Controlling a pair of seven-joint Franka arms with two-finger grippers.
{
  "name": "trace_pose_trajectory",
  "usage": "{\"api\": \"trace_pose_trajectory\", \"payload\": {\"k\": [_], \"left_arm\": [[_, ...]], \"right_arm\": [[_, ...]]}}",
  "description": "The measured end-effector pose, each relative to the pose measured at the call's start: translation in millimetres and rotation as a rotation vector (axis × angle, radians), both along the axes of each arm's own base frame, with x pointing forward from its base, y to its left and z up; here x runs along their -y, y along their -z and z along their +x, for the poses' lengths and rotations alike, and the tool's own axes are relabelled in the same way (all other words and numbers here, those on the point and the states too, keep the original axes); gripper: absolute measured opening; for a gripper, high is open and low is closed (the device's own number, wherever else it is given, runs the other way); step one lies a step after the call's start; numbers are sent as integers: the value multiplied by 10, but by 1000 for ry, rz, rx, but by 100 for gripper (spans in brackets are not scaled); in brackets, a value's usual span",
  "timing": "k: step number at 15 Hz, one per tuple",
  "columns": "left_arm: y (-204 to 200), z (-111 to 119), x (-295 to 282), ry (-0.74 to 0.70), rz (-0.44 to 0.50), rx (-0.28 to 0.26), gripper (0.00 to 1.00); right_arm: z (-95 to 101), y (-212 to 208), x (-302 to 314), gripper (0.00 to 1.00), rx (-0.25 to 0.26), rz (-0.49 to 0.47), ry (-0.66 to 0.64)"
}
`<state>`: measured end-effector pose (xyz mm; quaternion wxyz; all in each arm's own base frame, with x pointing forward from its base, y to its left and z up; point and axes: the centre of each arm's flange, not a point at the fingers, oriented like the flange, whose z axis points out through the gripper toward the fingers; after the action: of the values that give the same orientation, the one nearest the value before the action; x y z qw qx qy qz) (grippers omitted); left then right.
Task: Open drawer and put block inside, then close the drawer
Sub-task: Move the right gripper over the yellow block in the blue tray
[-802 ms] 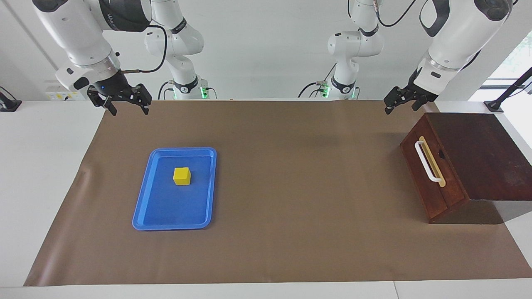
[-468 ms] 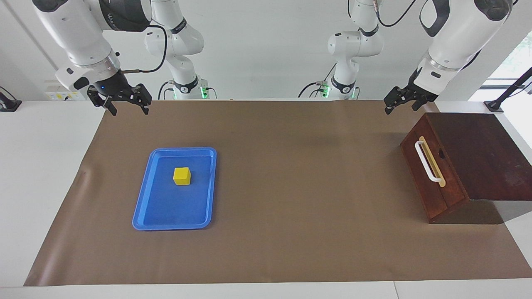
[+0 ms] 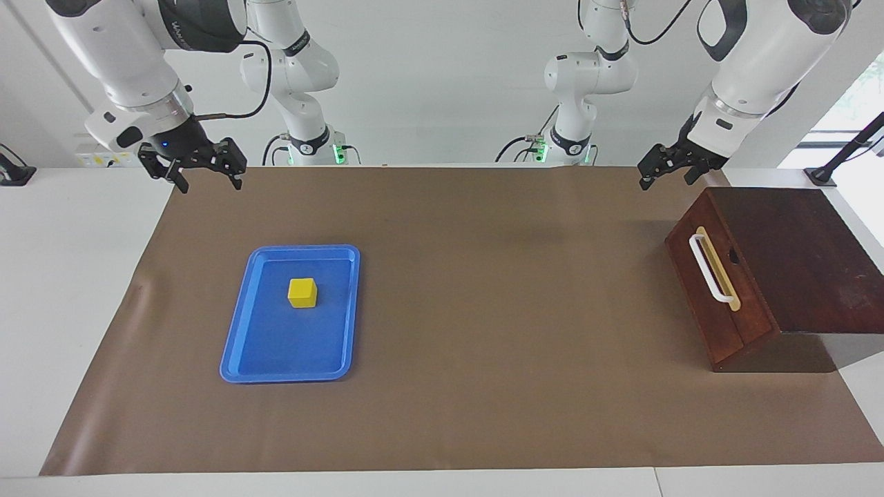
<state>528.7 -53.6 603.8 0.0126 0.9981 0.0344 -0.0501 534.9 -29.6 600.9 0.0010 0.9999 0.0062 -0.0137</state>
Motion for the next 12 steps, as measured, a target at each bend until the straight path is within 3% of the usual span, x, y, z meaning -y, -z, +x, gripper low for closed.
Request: {"api": "trace_pose_trajectory", "payload": {"k": [3,7,10,12], "left_arm": [[-8,10,23,4,-1,10,100],[3,33,61,14,11,33,100],[108,86,102,58,119,78,100],[173,109,139,101,225,104,100]], "right_arm": [[171,184,0,99,2,-5,174],[731,497,78,100,-12,1,401],[1114,780,60,100,9,92,682],[1270,991,22,100,-5,150,916]]}}
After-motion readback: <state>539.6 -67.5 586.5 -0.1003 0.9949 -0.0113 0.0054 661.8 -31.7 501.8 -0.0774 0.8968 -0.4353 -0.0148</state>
